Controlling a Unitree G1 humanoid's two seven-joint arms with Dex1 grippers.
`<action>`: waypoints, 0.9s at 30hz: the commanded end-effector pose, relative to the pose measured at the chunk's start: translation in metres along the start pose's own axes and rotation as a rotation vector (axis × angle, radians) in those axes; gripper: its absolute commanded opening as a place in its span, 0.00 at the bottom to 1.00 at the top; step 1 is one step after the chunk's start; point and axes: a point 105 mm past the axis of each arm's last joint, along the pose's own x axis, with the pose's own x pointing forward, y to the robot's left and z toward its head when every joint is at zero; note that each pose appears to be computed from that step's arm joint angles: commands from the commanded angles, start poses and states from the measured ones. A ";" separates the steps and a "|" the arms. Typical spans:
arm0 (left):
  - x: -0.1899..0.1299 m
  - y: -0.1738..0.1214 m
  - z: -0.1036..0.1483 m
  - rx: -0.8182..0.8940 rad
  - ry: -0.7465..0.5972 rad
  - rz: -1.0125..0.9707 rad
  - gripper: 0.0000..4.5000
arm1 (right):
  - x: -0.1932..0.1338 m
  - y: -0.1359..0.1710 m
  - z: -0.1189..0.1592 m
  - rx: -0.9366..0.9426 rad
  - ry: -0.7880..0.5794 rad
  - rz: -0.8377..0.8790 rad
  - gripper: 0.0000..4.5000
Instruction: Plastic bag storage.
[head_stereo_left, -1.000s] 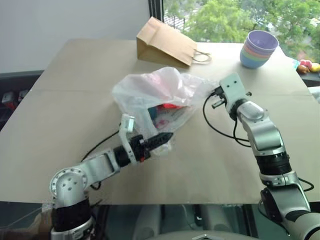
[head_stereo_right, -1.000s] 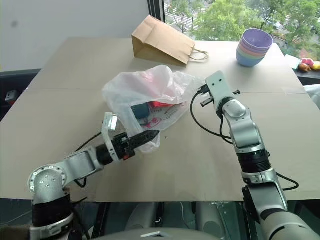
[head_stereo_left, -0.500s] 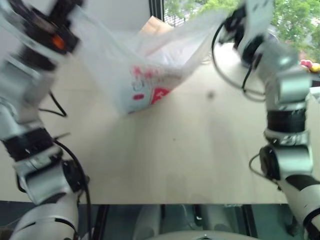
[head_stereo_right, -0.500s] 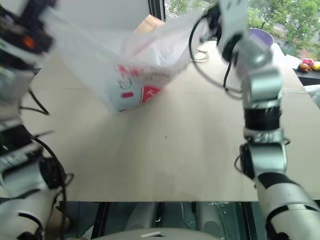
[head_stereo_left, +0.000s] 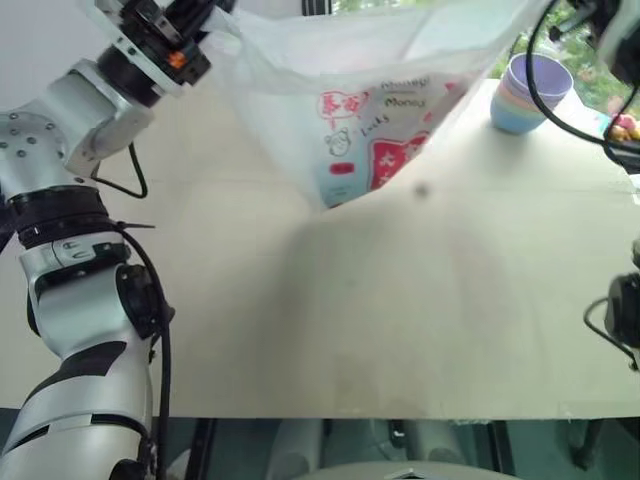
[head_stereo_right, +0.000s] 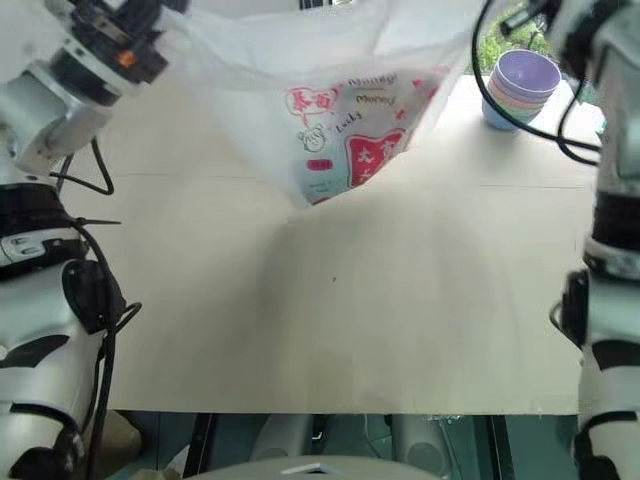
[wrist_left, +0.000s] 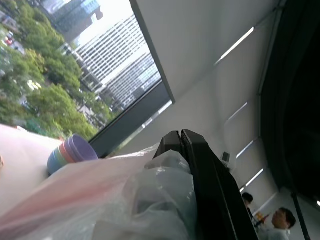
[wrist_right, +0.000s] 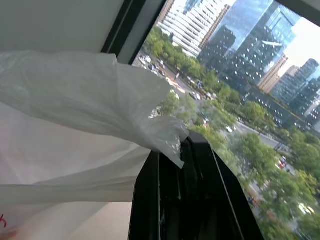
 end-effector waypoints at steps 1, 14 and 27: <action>-0.004 -0.010 -0.011 0.099 0.083 -0.015 0.00 | -0.039 0.002 0.010 0.013 -0.009 -0.036 0.00; -0.046 0.038 -0.167 0.367 0.402 0.175 0.00 | -0.161 0.149 -0.132 0.173 0.437 0.254 0.00; -0.098 0.073 -0.211 0.526 0.518 0.284 0.00 | -0.166 0.171 -0.199 0.076 0.474 0.401 0.00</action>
